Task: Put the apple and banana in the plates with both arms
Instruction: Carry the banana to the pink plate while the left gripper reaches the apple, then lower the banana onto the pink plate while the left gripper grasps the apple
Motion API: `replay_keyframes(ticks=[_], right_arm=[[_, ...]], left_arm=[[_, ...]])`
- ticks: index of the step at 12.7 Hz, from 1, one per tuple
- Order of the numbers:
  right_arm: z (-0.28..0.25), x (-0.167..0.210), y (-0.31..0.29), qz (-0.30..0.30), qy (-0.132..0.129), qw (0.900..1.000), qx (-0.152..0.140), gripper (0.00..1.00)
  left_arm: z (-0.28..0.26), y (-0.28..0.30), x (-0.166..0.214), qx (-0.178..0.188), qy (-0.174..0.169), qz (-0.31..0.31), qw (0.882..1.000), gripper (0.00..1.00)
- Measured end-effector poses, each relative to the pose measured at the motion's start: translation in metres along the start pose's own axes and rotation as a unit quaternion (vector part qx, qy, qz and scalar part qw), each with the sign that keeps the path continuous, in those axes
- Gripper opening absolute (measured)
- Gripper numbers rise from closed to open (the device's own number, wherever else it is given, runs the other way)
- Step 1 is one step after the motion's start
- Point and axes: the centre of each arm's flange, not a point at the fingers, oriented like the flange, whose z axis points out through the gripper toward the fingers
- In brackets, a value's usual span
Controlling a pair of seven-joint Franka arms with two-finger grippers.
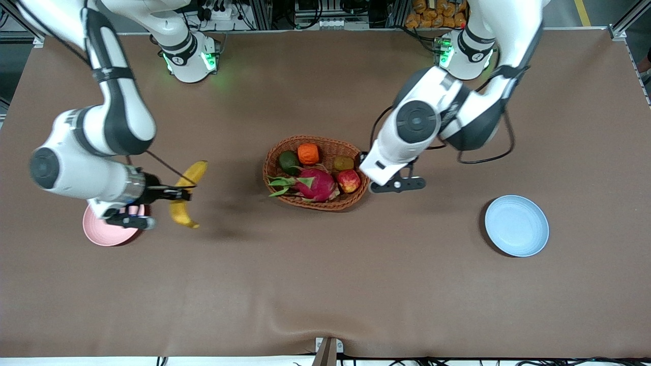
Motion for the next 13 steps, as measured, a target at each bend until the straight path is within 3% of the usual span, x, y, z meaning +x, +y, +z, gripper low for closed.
replay_keyframes(ticks=[3, 5, 7, 10, 13], right_arm=[[-0.007, 0.012, 0.096, -0.02, 0.003, 1.0, 0.004, 0.4], [-0.004, 0.014, 0.148, -0.021, -0.001, 1.0, 0.002, 0.4], [0.007, 0.014, 0.184, -0.029, -0.014, 0.999, -0.018, 0.4], [0.03, 0.017, 0.218, -0.05, -0.029, 0.998, -0.026, 0.4], [0.054, 0.02, 0.247, -0.081, -0.032, 0.996, -0.028, 0.4]], left_arm=[[0.045, 0.021, 0.0, 0.003, 0.001, -0.103, 0.995, 1.0], [0.06, 0.028, 0.003, -0.009, 0.006, -0.187, 0.982, 1.0], [0.072, 0.029, 0.004, -0.028, 0.014, -0.239, 0.971, 1.0], [0.092, 0.033, 0.0, -0.064, 0.028, -0.27, 0.96, 1.0], [0.102, 0.037, -0.009, -0.066, 0.028, -0.272, 0.96, 1.0]])
